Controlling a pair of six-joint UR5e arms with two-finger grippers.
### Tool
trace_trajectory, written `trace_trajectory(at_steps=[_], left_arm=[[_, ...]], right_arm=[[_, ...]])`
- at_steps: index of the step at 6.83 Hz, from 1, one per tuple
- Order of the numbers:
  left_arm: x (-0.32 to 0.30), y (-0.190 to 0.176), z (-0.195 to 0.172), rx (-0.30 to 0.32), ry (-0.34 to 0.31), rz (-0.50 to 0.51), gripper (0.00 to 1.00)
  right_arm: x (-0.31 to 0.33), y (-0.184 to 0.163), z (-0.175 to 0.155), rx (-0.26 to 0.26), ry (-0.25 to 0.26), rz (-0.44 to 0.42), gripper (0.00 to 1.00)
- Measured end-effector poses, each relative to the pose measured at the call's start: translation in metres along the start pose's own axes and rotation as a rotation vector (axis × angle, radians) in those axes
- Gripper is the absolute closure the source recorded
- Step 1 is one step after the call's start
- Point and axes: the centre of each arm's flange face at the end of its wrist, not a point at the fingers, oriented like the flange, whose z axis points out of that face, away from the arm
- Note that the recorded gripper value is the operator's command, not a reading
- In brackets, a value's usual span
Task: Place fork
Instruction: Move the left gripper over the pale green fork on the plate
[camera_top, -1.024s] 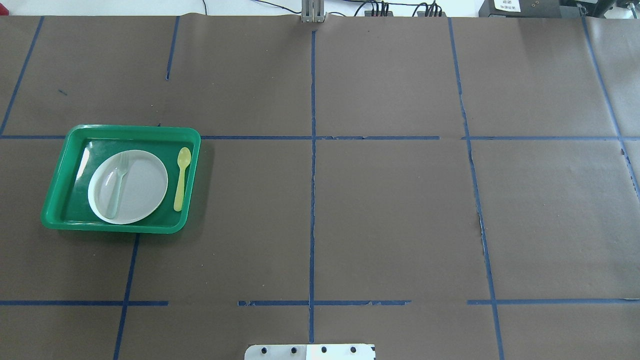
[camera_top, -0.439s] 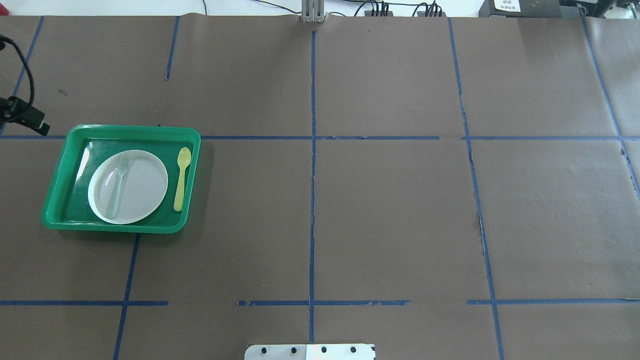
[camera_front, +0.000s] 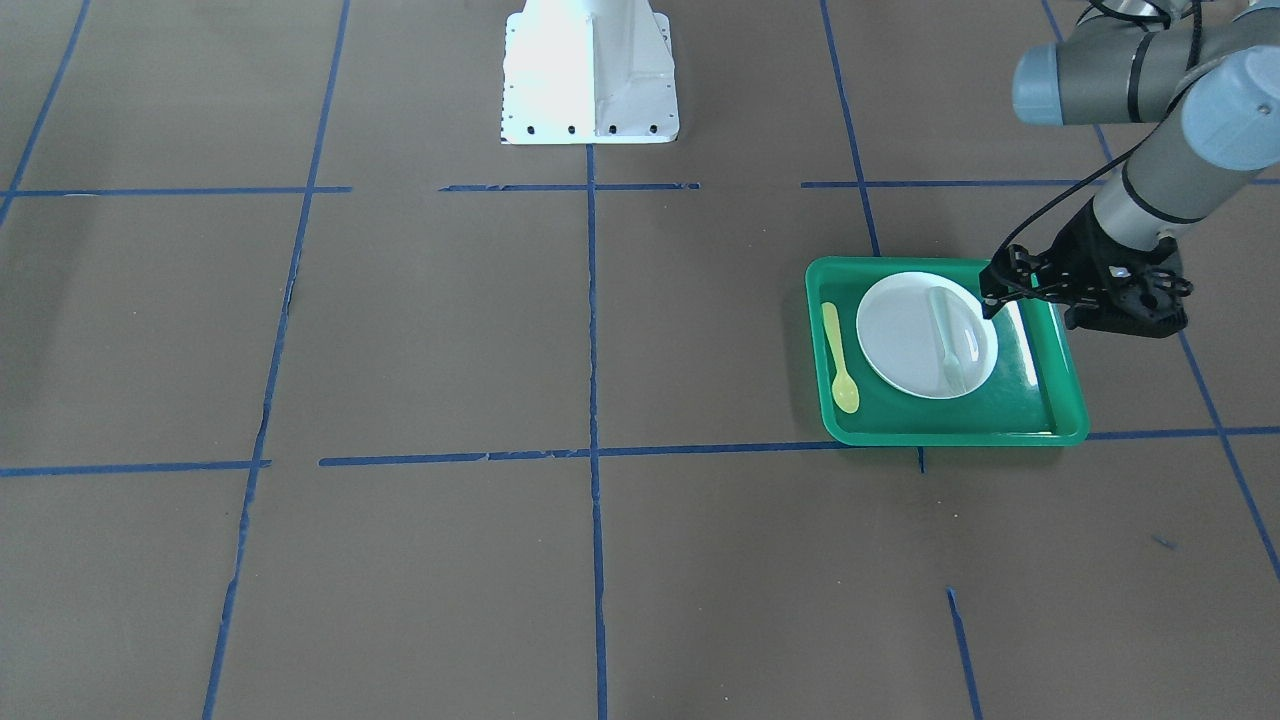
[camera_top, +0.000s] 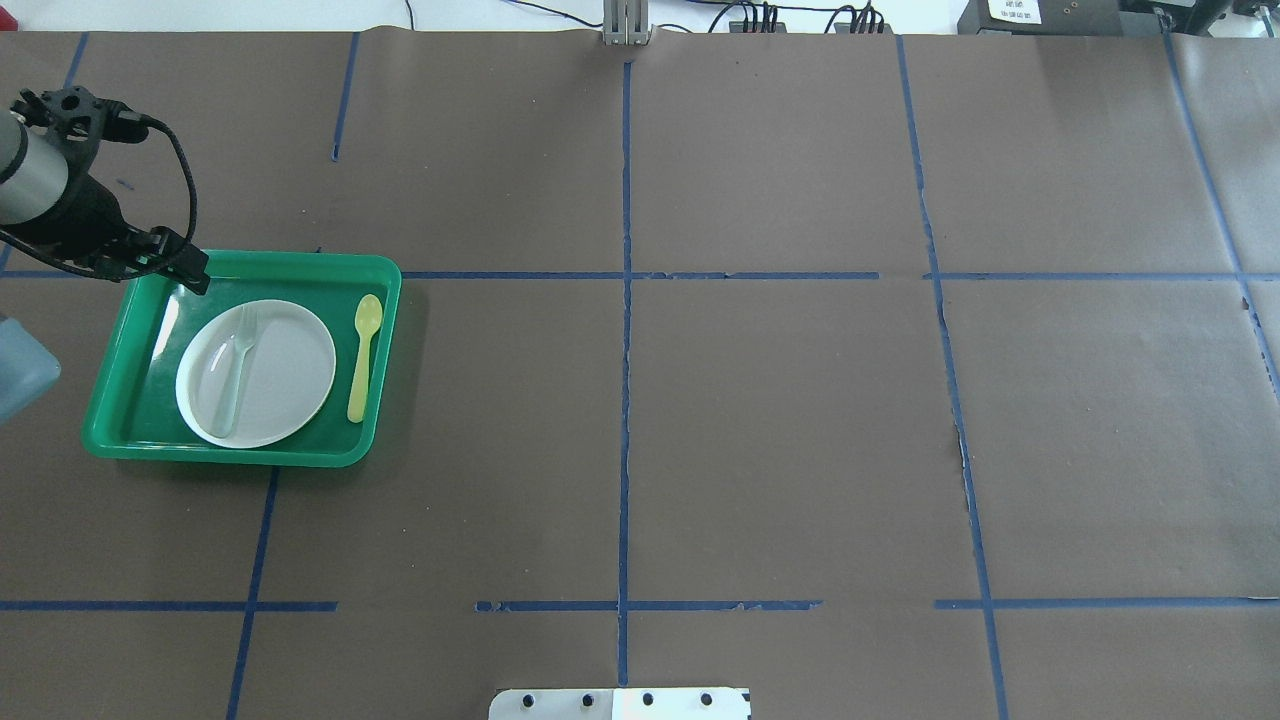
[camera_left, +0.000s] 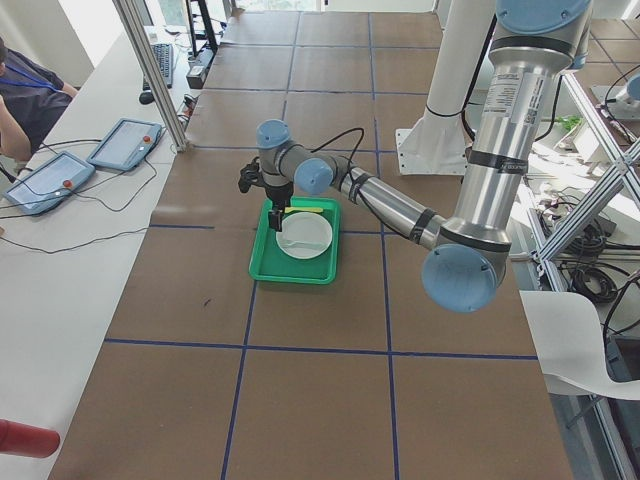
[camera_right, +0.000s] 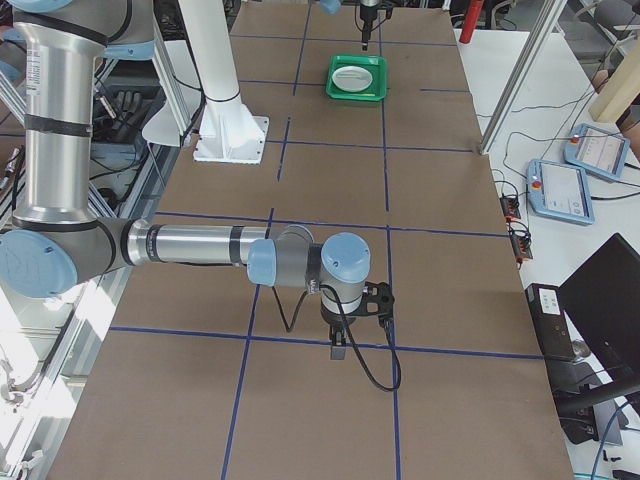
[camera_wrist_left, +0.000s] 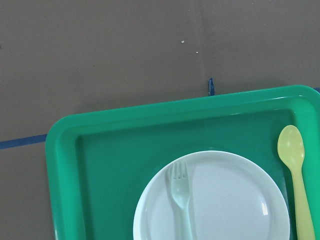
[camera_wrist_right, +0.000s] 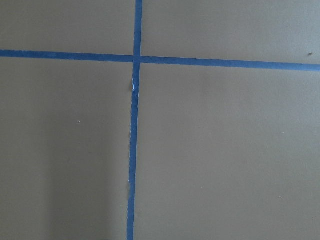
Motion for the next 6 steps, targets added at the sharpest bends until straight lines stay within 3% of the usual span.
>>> trace_trajectory(at_steps=[3, 6], left_arm=[[0.011, 0.016, 0.066, 0.006, 0.003, -0.064, 0.14], [0.011, 0.027, 0.092, -0.026, -0.017, -0.076, 0.18]], right_arm=[[0.000, 0.000, 0.000, 0.000, 0.000, 0.000, 0.00], [0.000, 0.000, 0.000, 0.000, 0.000, -0.001, 0.00]])
